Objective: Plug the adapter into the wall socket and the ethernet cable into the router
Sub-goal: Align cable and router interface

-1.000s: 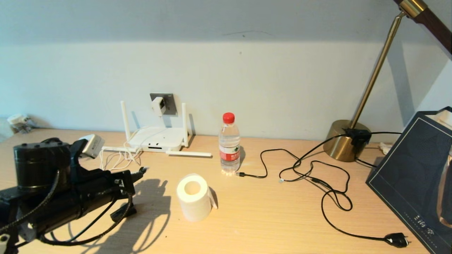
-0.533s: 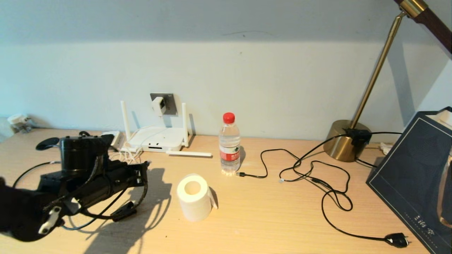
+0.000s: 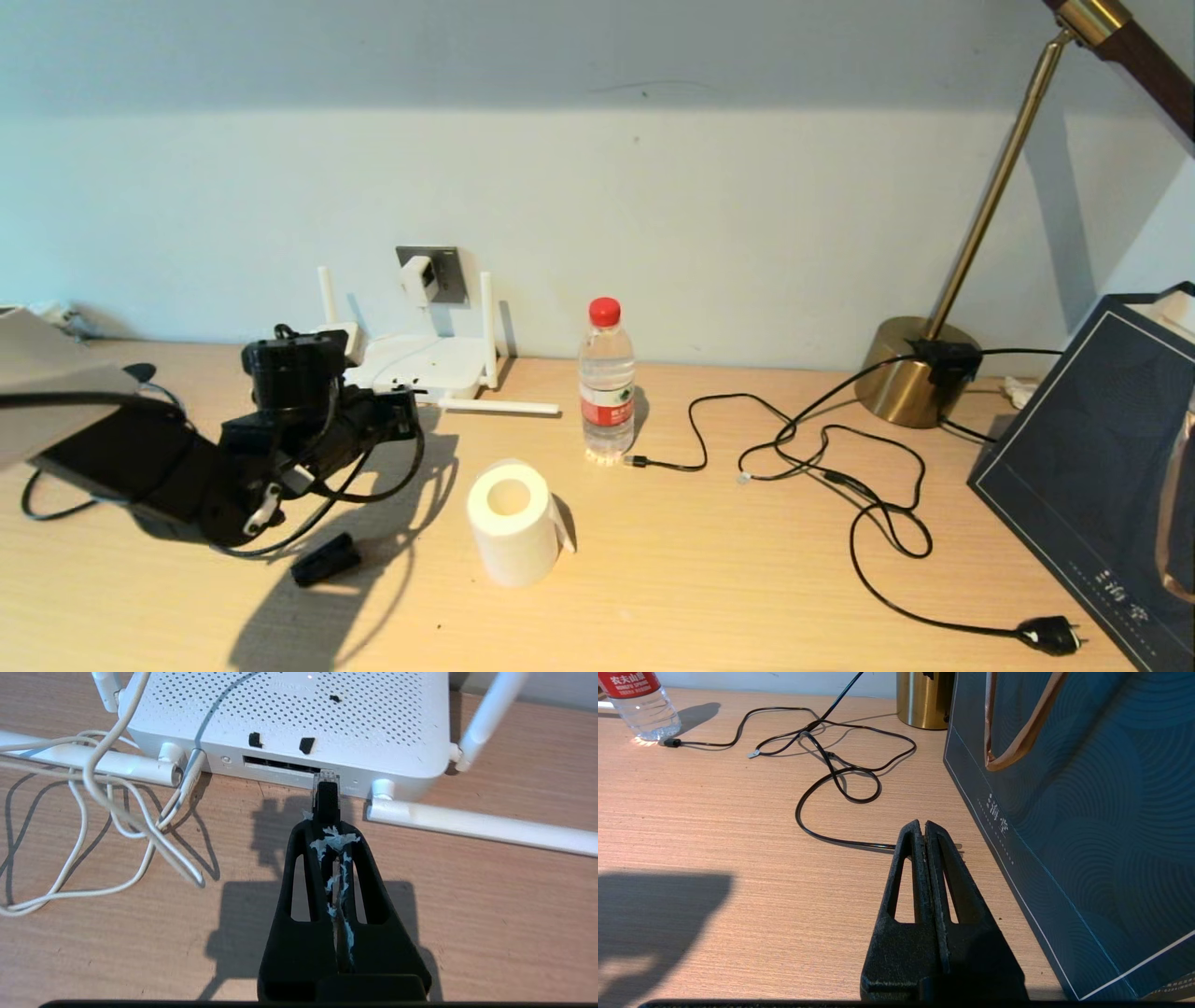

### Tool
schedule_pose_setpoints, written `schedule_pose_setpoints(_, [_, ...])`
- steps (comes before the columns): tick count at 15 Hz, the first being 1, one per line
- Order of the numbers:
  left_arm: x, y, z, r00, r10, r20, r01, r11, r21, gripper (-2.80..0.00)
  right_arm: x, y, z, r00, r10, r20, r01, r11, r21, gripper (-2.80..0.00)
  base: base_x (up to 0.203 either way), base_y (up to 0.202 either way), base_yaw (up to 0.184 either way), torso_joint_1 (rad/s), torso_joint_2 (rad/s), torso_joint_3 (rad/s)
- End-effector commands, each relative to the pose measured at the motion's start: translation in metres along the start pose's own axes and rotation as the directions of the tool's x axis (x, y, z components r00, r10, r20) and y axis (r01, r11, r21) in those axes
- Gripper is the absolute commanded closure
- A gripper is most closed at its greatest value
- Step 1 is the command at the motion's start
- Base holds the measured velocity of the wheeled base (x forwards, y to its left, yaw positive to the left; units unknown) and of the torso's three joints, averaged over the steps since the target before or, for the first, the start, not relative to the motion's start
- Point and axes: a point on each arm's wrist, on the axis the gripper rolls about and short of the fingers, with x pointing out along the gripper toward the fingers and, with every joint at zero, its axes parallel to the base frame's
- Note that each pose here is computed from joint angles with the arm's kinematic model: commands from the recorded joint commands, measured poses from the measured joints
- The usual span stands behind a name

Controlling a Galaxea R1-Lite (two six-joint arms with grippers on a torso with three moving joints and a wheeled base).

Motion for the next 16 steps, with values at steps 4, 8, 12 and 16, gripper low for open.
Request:
schedule_pose_setpoints(4, [0.016, 0.004, -0.01, 1.0, 0.011, -0.024, -0.012, 1.0, -0.004, 0.0, 0.0, 0.0, 0.0, 1.0, 0.001, -0.001, -0.001, 1.0, 0.0, 0.0, 0.0, 0.0, 0.0, 0.0, 0.0, 0.0])
schedule_pose_setpoints(8, [0.018, 0.013, -0.01, 0.999, 0.031, -0.023, -0.031, 0.999, -0.013, 0.0, 0.0, 0.0, 0.0, 1.0, -0.001, -0.002, 0.001, 1.0, 0.0, 0.0, 0.0, 0.0, 0.0, 0.0, 0.0, 0.0])
schedule_pose_setpoints(12, [0.024, 0.025, -0.017, 0.998, 0.036, -0.049, -0.037, 0.999, -0.024, 0.0, 0.0, 0.0, 0.0, 1.0, 0.001, -0.002, -0.001, 1.0, -0.001, 0.0, 0.0, 0.0, 0.0, 0.0, 0.0, 0.0])
schedule_pose_setpoints(16, [0.029, 0.028, -0.024, 0.998, 0.037, -0.053, -0.039, 0.999, -0.029, 0.0, 0.0, 0.0, 0.0, 1.0, -0.001, -0.002, 0.001, 1.0, 0.0, 0.0, 0.0, 0.0, 0.0, 0.0, 0.0, 0.0])
